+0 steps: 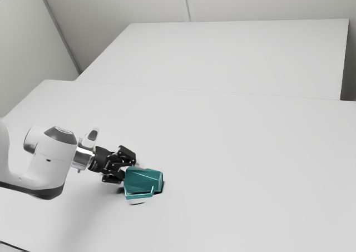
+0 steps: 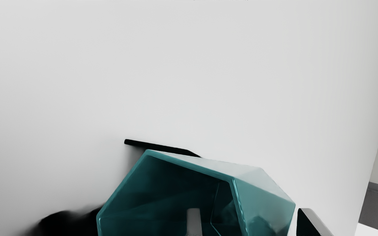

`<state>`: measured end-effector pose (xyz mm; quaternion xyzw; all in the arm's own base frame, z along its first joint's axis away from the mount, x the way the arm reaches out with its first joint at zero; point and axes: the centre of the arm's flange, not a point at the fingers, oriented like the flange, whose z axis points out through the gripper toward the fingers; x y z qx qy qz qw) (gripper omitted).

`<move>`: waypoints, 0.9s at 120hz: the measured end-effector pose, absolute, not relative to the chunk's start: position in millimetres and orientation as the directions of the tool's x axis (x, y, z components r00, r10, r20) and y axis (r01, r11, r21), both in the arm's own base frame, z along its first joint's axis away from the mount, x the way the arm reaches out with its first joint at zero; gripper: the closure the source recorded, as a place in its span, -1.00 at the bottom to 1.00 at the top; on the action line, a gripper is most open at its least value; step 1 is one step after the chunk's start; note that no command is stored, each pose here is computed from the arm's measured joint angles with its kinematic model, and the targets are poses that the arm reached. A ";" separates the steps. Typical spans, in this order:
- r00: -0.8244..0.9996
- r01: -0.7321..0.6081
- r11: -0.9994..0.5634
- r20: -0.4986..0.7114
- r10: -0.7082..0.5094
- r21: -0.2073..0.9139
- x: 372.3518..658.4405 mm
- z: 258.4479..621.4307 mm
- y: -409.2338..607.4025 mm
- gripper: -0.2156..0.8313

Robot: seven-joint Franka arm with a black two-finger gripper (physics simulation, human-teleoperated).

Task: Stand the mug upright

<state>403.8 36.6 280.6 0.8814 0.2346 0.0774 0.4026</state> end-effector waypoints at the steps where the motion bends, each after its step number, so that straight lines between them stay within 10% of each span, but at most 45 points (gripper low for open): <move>1: 0.878 0.350 -0.566 -0.051 0.475 0.746 403.9 280.7 36.6 0.26; 43: 0.891 0.308 -0.593 -0.007 0.454 0.744 407.3 286.3 38.6 0.74; 108: 0.895 0.253 -0.602 0.052 0.442 0.757 416.6 306.1 38.0 0.90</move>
